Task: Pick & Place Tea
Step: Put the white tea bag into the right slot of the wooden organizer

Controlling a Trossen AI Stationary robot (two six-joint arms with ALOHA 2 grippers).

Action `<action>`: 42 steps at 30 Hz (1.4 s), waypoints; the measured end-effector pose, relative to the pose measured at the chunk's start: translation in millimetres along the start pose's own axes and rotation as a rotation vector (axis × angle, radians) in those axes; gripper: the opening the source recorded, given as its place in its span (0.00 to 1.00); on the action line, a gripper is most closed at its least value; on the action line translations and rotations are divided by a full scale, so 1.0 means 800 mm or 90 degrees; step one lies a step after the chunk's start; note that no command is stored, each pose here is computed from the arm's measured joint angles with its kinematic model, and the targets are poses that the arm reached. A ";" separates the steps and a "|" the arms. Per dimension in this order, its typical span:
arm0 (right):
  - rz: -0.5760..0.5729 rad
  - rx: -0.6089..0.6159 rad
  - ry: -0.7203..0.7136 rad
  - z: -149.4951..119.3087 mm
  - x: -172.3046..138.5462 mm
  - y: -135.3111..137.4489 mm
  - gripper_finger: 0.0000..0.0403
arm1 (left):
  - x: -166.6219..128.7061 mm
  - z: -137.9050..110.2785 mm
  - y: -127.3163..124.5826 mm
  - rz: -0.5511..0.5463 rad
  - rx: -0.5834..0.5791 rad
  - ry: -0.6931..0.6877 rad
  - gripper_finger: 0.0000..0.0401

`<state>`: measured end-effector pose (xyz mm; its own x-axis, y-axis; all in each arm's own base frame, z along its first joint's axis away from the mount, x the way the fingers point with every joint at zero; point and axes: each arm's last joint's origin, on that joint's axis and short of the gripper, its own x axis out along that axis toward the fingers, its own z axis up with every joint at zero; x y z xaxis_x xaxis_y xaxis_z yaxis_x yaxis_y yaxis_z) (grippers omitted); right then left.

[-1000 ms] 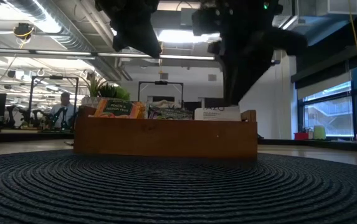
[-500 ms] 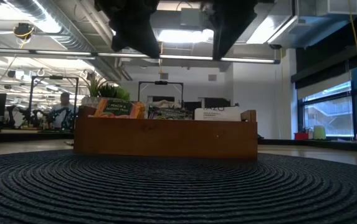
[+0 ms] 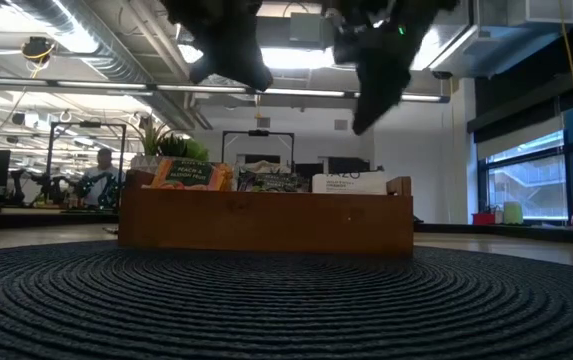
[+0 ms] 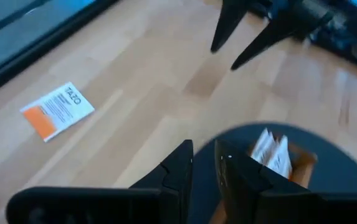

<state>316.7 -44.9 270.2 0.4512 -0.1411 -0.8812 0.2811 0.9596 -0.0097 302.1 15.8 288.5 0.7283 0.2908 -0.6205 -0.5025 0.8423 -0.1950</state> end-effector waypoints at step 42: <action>-0.043 0.168 -0.193 -0.020 -0.003 -0.105 0.33 | 0.234 0.041 0.243 0.081 -0.057 0.338 0.01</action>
<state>278.5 -121.7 265.3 0.6420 -0.3047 -0.7036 0.5090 0.8556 0.0940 355.8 248.9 159.3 0.3357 0.0990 -0.9367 -0.6261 0.7664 -0.1434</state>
